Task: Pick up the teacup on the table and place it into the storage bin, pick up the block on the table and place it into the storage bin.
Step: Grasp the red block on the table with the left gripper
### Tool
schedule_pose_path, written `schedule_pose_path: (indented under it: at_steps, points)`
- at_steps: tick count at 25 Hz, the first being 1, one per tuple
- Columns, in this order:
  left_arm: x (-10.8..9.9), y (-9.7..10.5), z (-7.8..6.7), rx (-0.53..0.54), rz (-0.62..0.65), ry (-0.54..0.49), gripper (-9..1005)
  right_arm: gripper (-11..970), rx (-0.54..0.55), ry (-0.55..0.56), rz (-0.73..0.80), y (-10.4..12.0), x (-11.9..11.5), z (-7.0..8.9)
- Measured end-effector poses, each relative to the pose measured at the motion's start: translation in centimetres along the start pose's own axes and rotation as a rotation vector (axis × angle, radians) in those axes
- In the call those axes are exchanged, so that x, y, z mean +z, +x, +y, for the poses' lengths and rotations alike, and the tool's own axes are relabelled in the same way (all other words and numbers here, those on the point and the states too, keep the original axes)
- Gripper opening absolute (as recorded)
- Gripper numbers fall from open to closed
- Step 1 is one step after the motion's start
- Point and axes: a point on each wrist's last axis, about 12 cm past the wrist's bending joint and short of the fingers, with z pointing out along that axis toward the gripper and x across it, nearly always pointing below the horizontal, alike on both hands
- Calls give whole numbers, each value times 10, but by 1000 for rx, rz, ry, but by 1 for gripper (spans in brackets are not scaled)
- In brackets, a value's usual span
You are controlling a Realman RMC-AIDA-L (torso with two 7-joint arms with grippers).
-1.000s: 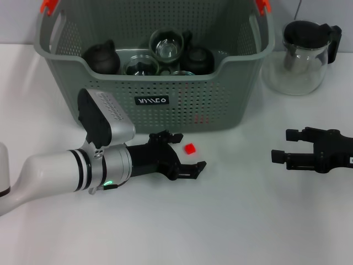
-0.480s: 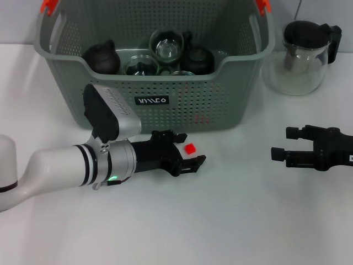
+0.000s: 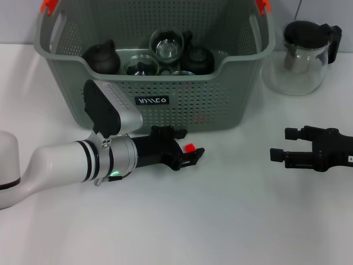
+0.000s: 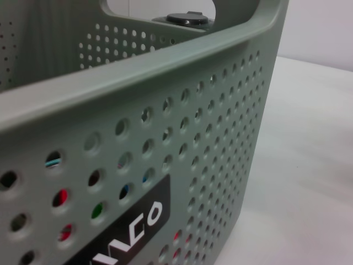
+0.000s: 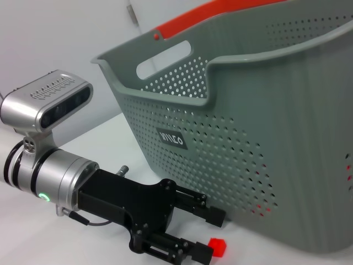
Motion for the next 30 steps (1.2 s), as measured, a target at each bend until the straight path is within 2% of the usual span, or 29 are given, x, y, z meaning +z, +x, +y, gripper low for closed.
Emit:
schedule_pose_path:
  at_steps: [6, 12, 30]
  points:
    - [0, 0, 0, 4, 3, 2, 682, 936, -2, 0, 0, -1, 0, 0]
    - [1, 1, -2, 9, 9, 9, 490, 936, -4, -1, 1, -1, 1, 0]
    - [3, 5, -2, -10, 29, -5, 416, 936, -6, -5, 3, -1, 2, 0]
